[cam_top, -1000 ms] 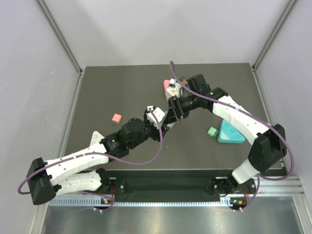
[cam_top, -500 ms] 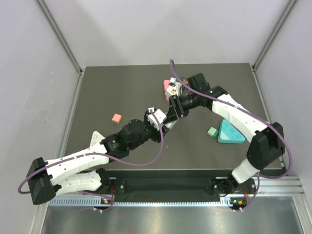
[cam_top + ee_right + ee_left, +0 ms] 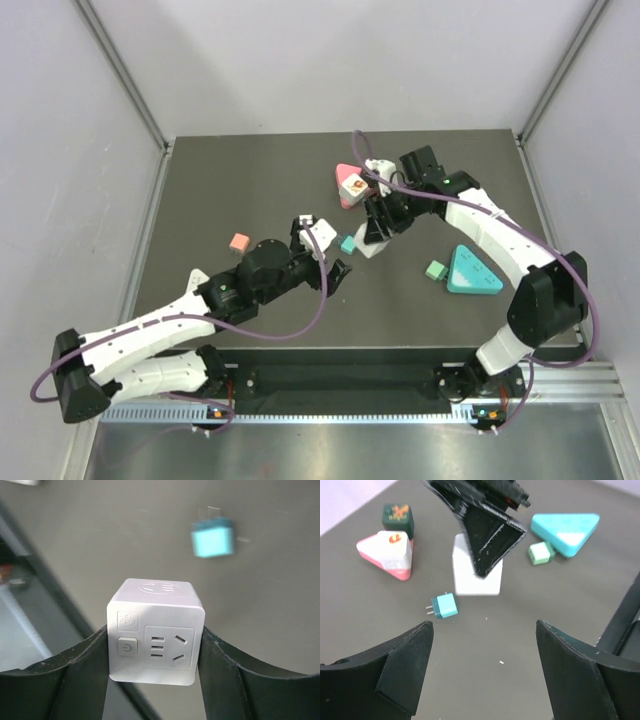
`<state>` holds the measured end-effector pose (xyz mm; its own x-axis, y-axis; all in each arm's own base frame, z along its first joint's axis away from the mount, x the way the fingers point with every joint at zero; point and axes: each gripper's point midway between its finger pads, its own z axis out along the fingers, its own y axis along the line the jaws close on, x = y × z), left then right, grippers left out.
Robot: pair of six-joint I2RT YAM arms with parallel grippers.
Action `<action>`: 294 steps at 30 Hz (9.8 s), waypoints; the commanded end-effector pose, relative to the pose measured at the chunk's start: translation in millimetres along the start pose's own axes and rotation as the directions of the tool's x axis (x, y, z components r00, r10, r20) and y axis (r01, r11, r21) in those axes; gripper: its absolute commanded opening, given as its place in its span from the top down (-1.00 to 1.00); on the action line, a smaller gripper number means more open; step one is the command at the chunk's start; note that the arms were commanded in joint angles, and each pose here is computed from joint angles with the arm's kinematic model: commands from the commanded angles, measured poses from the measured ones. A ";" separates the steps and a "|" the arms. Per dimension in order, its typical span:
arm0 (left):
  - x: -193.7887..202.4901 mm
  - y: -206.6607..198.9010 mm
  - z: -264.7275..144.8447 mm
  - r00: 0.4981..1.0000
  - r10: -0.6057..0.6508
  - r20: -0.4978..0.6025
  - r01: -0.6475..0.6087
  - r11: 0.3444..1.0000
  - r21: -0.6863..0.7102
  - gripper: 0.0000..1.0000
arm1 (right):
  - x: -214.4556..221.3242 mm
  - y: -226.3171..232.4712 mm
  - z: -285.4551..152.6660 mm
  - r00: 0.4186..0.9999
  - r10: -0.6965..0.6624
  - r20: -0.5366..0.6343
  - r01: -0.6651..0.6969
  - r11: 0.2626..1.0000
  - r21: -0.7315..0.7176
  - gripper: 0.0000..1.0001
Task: Insert the plug
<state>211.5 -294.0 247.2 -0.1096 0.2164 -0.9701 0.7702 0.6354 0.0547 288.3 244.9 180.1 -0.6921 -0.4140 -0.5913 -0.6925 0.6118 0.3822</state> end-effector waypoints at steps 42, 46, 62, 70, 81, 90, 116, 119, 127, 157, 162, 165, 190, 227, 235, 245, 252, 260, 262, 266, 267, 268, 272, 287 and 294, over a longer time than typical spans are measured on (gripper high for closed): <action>-54.2 -3.5 -59.1 0.985 -0.086 0.152 0.078 0.995 0.058 -0.75 | 113.2 -199.7 -133.5 0.985 -0.148 -0.093 0.168 0.950 0.264 1.00; -50.1 -2.4 -55.9 0.987 -0.082 0.139 0.076 0.996 0.048 -0.75 | 115.2 -207.4 -132.7 0.983 -0.146 -0.111 0.169 0.956 0.241 1.00; -50.8 -1.0 -55.4 0.987 -0.076 0.143 0.072 0.997 0.039 -0.75 | 124.7 -210.5 -116.5 0.987 -0.121 -0.109 0.139 0.976 0.170 1.00; -53.0 -1.8 -57.0 0.986 -0.077 0.149 0.071 0.996 0.046 -0.75 | 123.0 -206.1 -113.9 0.990 -0.107 -0.096 0.121 0.980 0.156 1.00; -53.2 -4.5 -58.0 0.985 -0.087 0.151 0.079 0.995 0.061 -0.75 | 129.7 -195.2 -112.2 0.990 -0.097 -0.101 0.110 0.985 0.135 1.00; -56.2 -5.3 -61.1 0.982 -0.095 0.163 0.085 0.994 0.070 -0.75 | 128.2 -205.5 -123.3 0.990 -0.075 -0.121 0.099 0.974 0.206 1.00; -59.8 -4.1 -65.8 0.979 -0.096 0.180 0.085 0.994 0.068 -0.75 | 135.7 -200.6 -120.6 0.989 -0.053 -0.141 0.081 0.977 0.199 1.00; -60.6 -4.1 -66.2 0.978 -0.097 0.183 0.086 0.994 0.070 -0.75 | 137.9 -204.1 -121.3 0.987 -0.046 -0.151 0.079 0.973 0.218 1.00; -61.7 -4.1 -67.6 0.977 -0.098 0.189 0.086 0.994 0.072 -0.75 | 133.1 -201.9 -127.4 0.989 -0.045 -0.140 0.078 0.967 0.241 1.00; -73.8 -2.8 -79.7 0.965 -0.109 0.238 0.093 0.993 0.079 -0.75 | 195.7 -191.5 -55.0 0.949 0.009 -0.315 0.033 0.991 0.127 1.00; -76.1 -0.6 -82.8 0.962 -0.109 0.250 0.094 0.993 0.072 -0.75 | 211.1 -193.5 -51.3 0.926 0.003 -0.378 0.060 0.986 0.155 1.00; -76.7 -0.1 -83.8 0.961 -0.110 0.255 0.095 0.993 0.070 -0.75 | 207.0 -196.6 -50.0 0.935 0.006 -0.355 0.060 0.982 0.177 1.00; -52.2 11.1 -53.9 0.979 -0.130 0.158 0.137 0.990 -0.034 -0.88 | 35.2 -279.6 -139.6 0.993 -0.110 -0.044 0.116 0.808 0.578 -0.44; 88.5 82.6 116.5 0.857 -0.367 -0.362 0.242 0.907 -0.346 -0.52 | 55.4 -286.4 -142.4 0.746 0.445 0.495 -0.663 0.431 0.612 0.73; 116.0 76.1 140.9 0.828 -0.348 -0.440 0.223 0.924 -0.311 -0.53 | 72.1 -285.0 -138.6 0.745 0.491 0.451 -0.654 0.404 0.640 0.84; 138.0 82.7 161.1 0.820 -0.277 -0.501 0.140 0.946 -0.293 -0.55 | 5.0 -232.7 -183.9 0.717 0.357 0.599 -0.686 0.516 0.513 -0.02; 146.6 95.7 176.6 0.803 -0.275 -0.529 0.125 0.945 -0.301 -0.50 | -17.8 -179.9 -180.8 0.655 0.303 0.692 -0.669 0.657 0.347 -0.57; 158.8 81.7 176.2 0.753 -0.328 -0.570 0.200 0.940 -0.276 -0.19 | -1.9 -147.5 -149.1 0.651 0.322 0.688 -0.637 0.725 0.263 -1.00; 162.8 77.7 175.8 0.741 -0.343 -0.577 0.223 0.937 -0.271 -0.01 | 4.1 -146.7 -139.1 0.662 0.325 0.675 -0.631 0.727 0.269 -1.00; 172.8 74.6 172.1 0.708 -0.366 -0.604 0.235 0.929 -0.287 0.38 | 22.2 -133.9 -100.5 0.732 0.364 0.575 -0.602 0.742 0.297 -0.99; 173.9 74.4 169.3 0.700 -0.373 -0.609 0.239 0.926 -0.293 0.46 | 22.3 -126.0 -92.6 0.750 0.360 0.555 -0.580 0.760 0.292 -1.00; 173.2 74.0 168.2 0.697 -0.382 -0.607 0.248 0.923 -0.296 0.62 | 23.9 -123.4 -88.3 0.754 0.364 0.547 -0.578 0.763 0.290 -0.99; 157.8 66.3 164.6 0.677 -0.456 -0.578 0.346 0.890 -0.297 0.98 | 35.5 -105.0 -59.2 0.757 0.399 0.517 -0.572 0.788 0.230 -0.99; 134.9 81.4 154.0 0.765 -0.361 -0.533 0.338 0.930 -0.146 -0.03 | 60.9 -72.4 15.9 0.741 0.531 0.411 -0.619 0.778 0.110 -0.87; 99.1 55.5 143.3 0.928 0.214 -0.306 -0.088 0.922 0.378 -0.10 | 61.1 -85.6 -24.8 0.766 0.437 0.471 -0.584 0.778 0.229 -0.92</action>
<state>336.0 -321.1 65.4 -0.5599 0.5228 -0.6429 0.7712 0.6124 -0.1737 286.4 161.0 92.5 -0.8074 0.2659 -0.5266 -0.0444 0.8628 0.5036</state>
